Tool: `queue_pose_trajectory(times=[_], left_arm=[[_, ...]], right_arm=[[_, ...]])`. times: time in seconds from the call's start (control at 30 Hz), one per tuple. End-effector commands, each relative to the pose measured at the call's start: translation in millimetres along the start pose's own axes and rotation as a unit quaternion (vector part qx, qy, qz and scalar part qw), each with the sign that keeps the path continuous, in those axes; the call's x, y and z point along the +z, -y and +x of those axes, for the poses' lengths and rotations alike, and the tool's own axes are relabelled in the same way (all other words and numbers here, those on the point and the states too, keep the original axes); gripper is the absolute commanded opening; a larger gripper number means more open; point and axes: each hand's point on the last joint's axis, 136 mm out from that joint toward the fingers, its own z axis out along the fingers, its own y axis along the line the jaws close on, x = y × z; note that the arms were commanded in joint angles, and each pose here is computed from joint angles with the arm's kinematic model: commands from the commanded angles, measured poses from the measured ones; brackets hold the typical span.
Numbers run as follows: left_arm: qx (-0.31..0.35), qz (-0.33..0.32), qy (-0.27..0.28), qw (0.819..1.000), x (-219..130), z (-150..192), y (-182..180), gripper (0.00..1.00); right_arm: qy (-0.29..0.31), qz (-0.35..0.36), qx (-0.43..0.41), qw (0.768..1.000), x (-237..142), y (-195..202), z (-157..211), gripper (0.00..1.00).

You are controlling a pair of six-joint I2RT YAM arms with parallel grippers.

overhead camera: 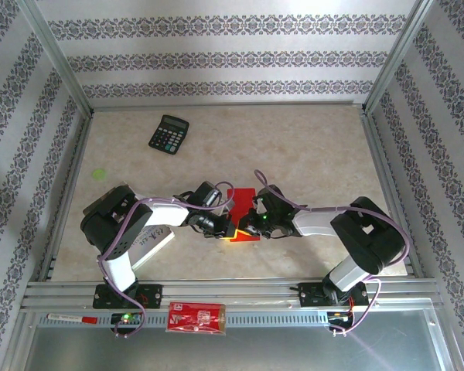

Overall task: Fold a paper plane with a square sheet of paper (pick it up from the middle)
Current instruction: Fold the triangle a second time at the center of the table.

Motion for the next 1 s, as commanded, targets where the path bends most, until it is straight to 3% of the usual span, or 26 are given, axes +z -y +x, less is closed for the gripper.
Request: queue_pose_trajectory(times=[0.0, 0.97], left_arm=[[-0.057, -0.081, -0.038, 0.994, 4.3, 30.8, -49.3, 0.0], [-0.06, -0.122, -0.067, 0.988, 2.3, 52.3, -72.9, 0.0]], right_arm=[[0.007, 0.003, 0.007, 1.0, 5.7, 2.0, -1.1, 0.04], [0.064, 0.088, 0.064, 0.992, -19.3, 55.3, -48.7, 0.03]])
